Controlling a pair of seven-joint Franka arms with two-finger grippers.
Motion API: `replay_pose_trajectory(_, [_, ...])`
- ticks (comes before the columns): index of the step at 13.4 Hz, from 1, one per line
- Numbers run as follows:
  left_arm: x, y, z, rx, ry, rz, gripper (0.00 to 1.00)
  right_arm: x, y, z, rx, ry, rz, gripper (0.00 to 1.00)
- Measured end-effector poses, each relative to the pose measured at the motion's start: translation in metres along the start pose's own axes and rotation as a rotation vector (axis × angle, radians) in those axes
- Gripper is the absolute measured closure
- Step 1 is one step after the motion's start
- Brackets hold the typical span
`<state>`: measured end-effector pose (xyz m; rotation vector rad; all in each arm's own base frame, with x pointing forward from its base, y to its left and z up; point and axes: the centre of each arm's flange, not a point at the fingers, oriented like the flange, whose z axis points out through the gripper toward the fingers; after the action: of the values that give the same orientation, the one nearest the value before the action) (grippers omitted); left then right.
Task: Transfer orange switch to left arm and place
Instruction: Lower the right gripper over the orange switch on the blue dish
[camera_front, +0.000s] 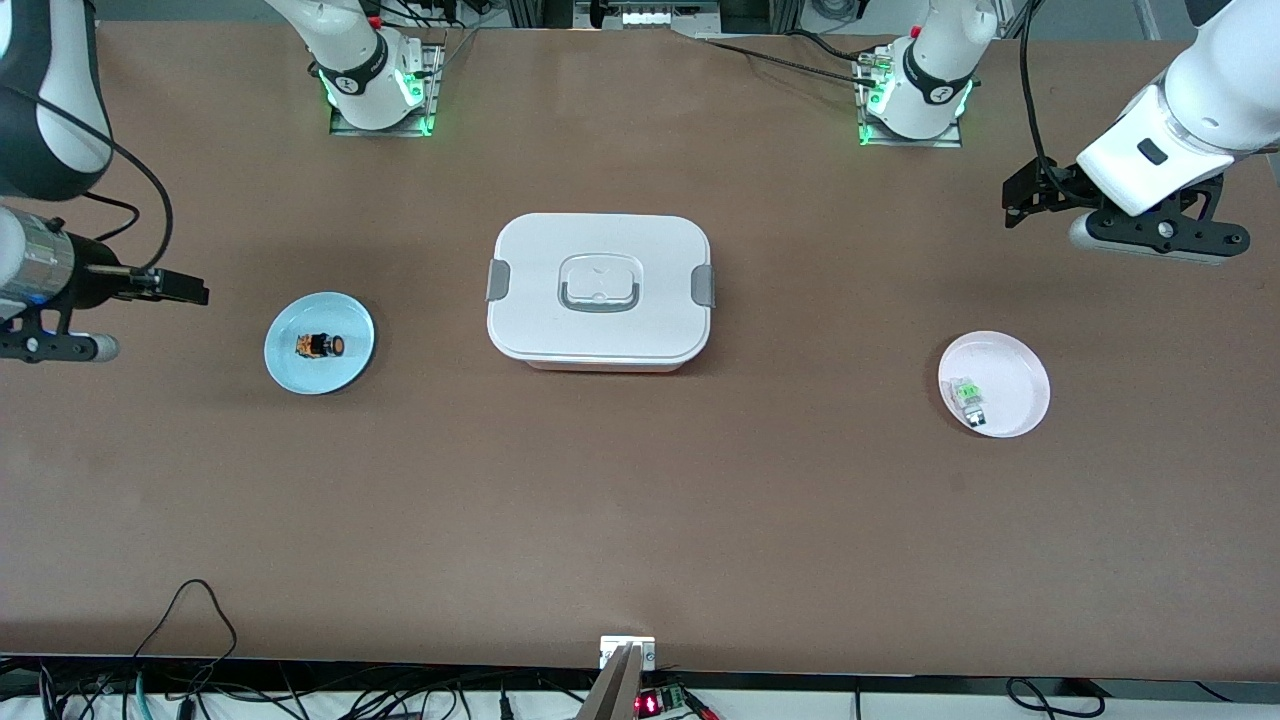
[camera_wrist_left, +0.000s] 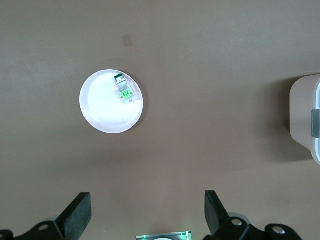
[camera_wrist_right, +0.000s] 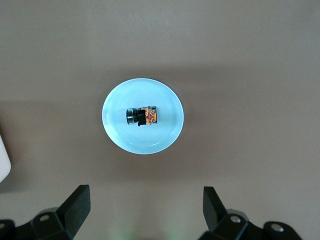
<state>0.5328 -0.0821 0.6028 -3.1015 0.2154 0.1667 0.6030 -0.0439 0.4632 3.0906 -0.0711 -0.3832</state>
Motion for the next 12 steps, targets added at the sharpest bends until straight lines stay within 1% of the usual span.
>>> replay_pose_trajectory(2, [0.000,0.000,0.000,0.000,0.000,0.000,0.00,0.016,-0.001,0.031,0.000,0.009,-0.003,0.00])
replay_pose_trajectory(3, [0.000,0.000,0.000,0.000,0.000,0.000,0.00,0.020,-0.002,0.048,0.001,0.010,-0.004,0.00])
replay_pose_trajectory(5, [0.000,0.000,0.000,0.000,0.000,0.000,0.00,0.025,-0.006,0.079,0.001,0.027,-0.011,0.00])
replay_pose_trajectory(12, [0.000,0.000,0.000,0.000,-0.001,0.000,0.00,0.018,-0.020,0.156,0.005,0.068,-0.036,0.00])
